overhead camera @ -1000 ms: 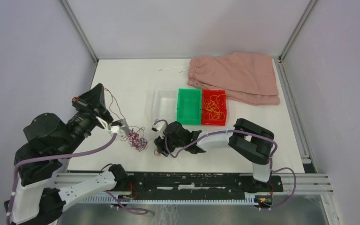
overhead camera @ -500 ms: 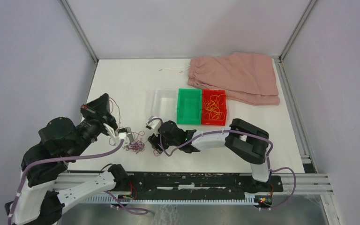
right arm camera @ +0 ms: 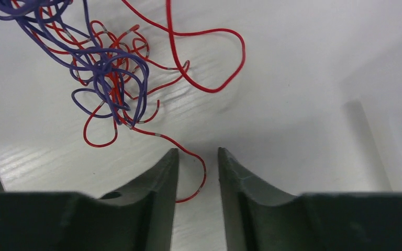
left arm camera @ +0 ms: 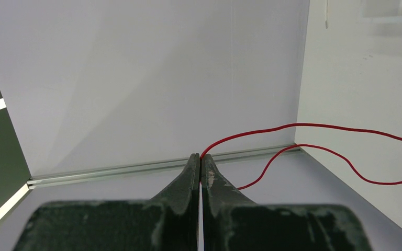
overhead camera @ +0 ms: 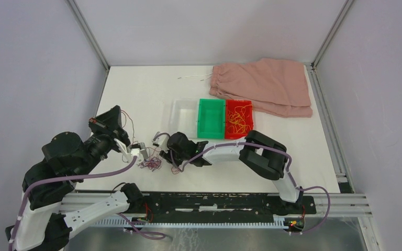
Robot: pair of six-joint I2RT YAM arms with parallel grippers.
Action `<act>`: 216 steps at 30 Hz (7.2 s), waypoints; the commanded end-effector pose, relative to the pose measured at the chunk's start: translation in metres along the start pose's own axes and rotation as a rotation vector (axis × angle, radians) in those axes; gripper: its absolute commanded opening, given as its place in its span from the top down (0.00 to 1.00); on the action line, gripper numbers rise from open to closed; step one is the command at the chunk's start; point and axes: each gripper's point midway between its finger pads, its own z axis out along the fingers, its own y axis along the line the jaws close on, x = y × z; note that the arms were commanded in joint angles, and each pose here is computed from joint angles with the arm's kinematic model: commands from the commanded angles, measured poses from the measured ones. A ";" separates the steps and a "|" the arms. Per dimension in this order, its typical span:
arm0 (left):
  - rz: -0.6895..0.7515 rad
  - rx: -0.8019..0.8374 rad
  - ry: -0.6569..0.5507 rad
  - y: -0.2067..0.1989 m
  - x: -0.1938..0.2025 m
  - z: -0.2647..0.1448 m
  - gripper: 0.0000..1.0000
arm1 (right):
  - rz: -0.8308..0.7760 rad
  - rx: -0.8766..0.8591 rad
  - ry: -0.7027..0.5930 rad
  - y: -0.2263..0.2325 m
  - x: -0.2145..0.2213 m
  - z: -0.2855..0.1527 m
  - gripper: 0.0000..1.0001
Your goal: Untangle the cables
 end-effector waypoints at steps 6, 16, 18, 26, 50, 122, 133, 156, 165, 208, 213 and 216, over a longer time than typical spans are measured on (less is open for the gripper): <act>-0.062 0.000 0.027 -0.012 0.008 -0.007 0.97 | -0.043 -0.064 -0.040 0.001 -0.020 0.006 0.99; -0.132 0.192 0.004 -0.109 -0.003 0.016 0.96 | 0.062 0.011 -0.297 -0.030 -0.100 -0.125 1.00; -0.163 0.250 -0.001 -0.141 -0.007 0.022 0.62 | 0.046 -0.023 -0.323 -0.023 -0.112 -0.148 1.00; -0.432 0.458 -0.108 -0.210 -0.040 0.016 0.00 | 0.035 -0.107 -0.341 -0.005 -0.136 -0.199 1.00; -0.859 0.330 -0.534 -0.092 -0.149 0.062 0.51 | 0.134 -0.256 -0.352 0.024 -0.186 -0.259 1.00; -1.086 0.430 -0.854 0.040 -0.230 0.079 0.97 | 0.056 0.006 -0.989 -0.031 -0.230 -0.435 0.15; -1.113 0.523 -0.929 0.049 -0.239 0.053 0.97 | 0.085 -0.036 -0.943 -0.033 -0.240 -0.388 0.31; -1.027 0.272 -1.001 0.129 -0.216 0.018 0.97 | 0.350 0.096 -0.735 -0.077 -0.105 -0.259 0.50; -0.962 0.155 -1.018 0.162 -0.208 0.009 0.97 | 0.424 0.066 -0.610 -0.073 -0.060 -0.213 0.49; -0.804 -0.475 -0.700 0.209 -0.125 0.040 0.97 | 0.447 0.157 -0.515 -0.077 -0.016 -0.239 0.38; -0.766 -0.362 -0.522 0.152 -0.119 0.092 0.97 | 0.446 0.218 -0.539 -0.086 -0.023 -0.253 0.38; -0.731 -0.304 -0.434 0.115 -0.114 0.124 0.97 | 0.449 0.268 -0.531 -0.094 -0.020 -0.258 0.39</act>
